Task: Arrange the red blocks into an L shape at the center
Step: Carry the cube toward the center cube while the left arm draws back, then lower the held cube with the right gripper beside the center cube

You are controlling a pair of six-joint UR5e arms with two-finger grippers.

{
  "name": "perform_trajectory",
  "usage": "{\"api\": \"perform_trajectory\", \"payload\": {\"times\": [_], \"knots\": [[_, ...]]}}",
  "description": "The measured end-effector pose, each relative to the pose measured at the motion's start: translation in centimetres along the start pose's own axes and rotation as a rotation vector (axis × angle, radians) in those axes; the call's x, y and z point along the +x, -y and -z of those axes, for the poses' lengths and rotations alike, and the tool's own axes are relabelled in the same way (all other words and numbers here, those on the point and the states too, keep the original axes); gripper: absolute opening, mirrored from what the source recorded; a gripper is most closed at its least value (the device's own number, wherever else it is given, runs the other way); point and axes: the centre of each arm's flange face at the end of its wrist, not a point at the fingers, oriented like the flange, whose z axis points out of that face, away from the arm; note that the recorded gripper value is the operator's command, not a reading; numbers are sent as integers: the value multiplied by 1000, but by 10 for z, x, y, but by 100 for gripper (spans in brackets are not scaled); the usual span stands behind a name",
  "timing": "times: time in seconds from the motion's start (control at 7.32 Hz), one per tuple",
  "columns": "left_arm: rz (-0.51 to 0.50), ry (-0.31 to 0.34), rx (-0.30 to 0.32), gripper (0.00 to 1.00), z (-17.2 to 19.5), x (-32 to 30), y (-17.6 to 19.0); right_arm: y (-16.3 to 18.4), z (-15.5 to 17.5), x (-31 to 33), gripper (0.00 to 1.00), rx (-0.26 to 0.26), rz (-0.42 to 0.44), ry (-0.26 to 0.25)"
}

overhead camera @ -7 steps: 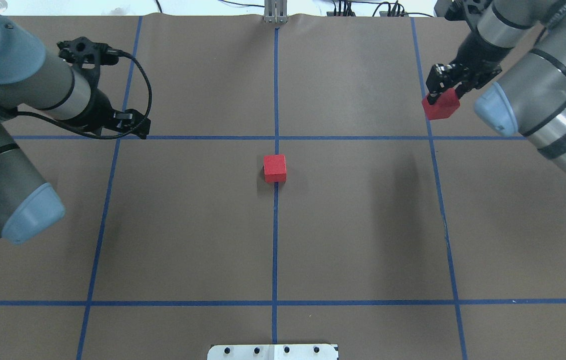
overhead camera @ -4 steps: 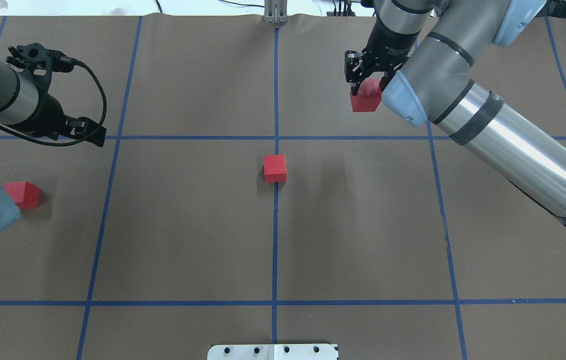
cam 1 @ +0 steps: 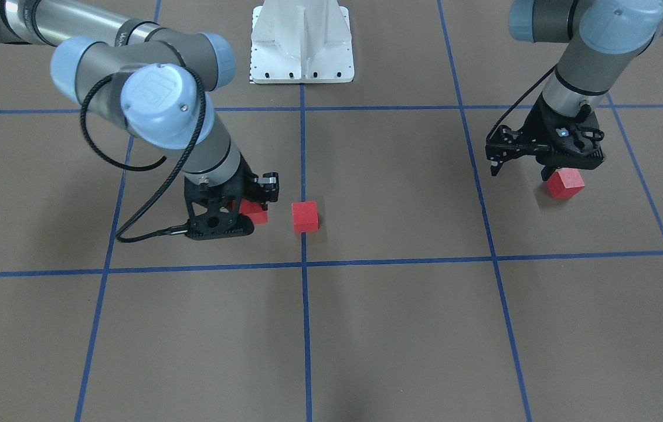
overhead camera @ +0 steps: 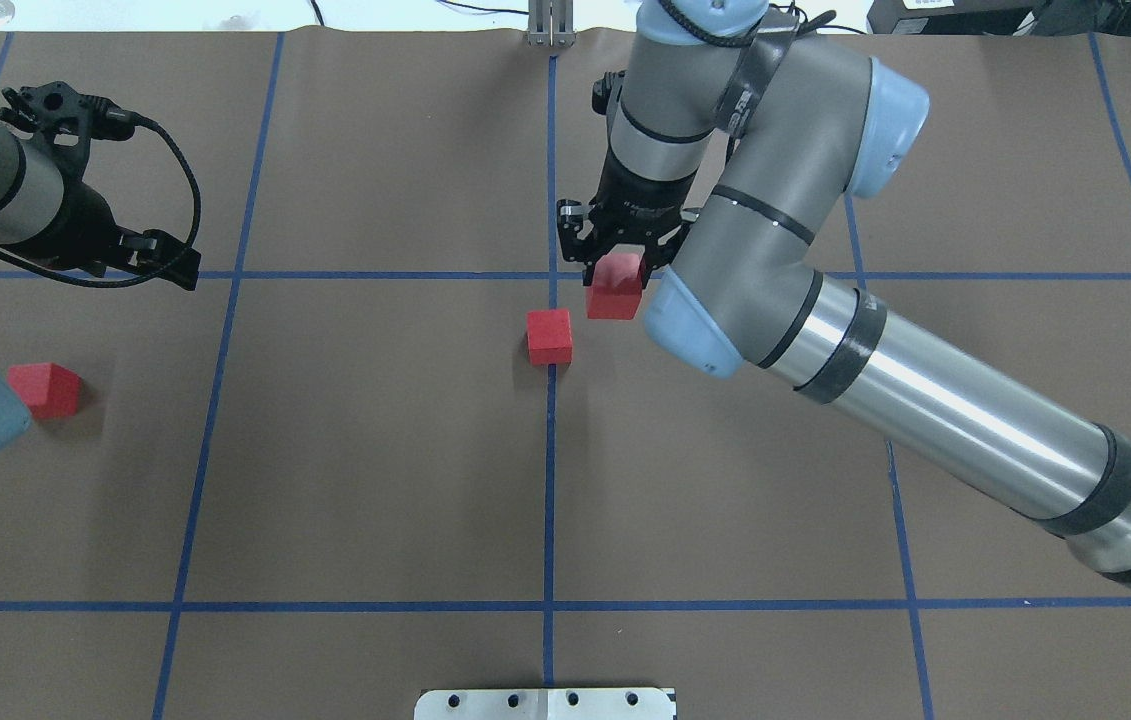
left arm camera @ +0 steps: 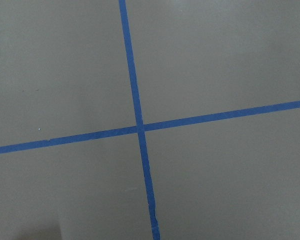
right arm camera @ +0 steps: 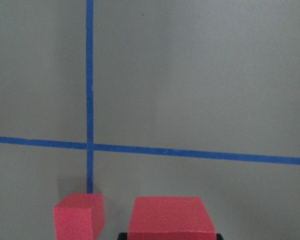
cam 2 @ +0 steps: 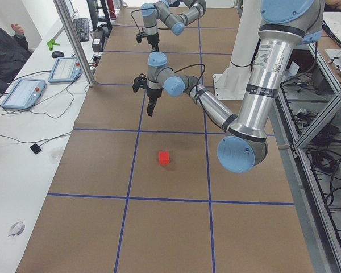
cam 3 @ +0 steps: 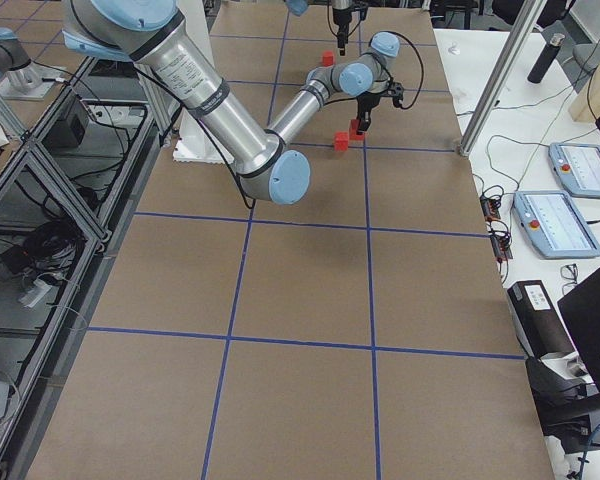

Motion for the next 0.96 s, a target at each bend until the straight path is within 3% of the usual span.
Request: {"api": "perform_trajectory", "payload": {"times": [0.14, 0.55, 0.96], "knots": [[0, 0, 1, 99, 0, 0, 1, -27, -25, -20, 0, -10, -18, -19], [1, 2, 1, 99, 0, -1, 2, -91, -81, -61, 0, 12, 45, -79], [2, 3, 2, 99, 0, -1, 2, -102, -106, -69, 0, 62, 84, -116]]}}
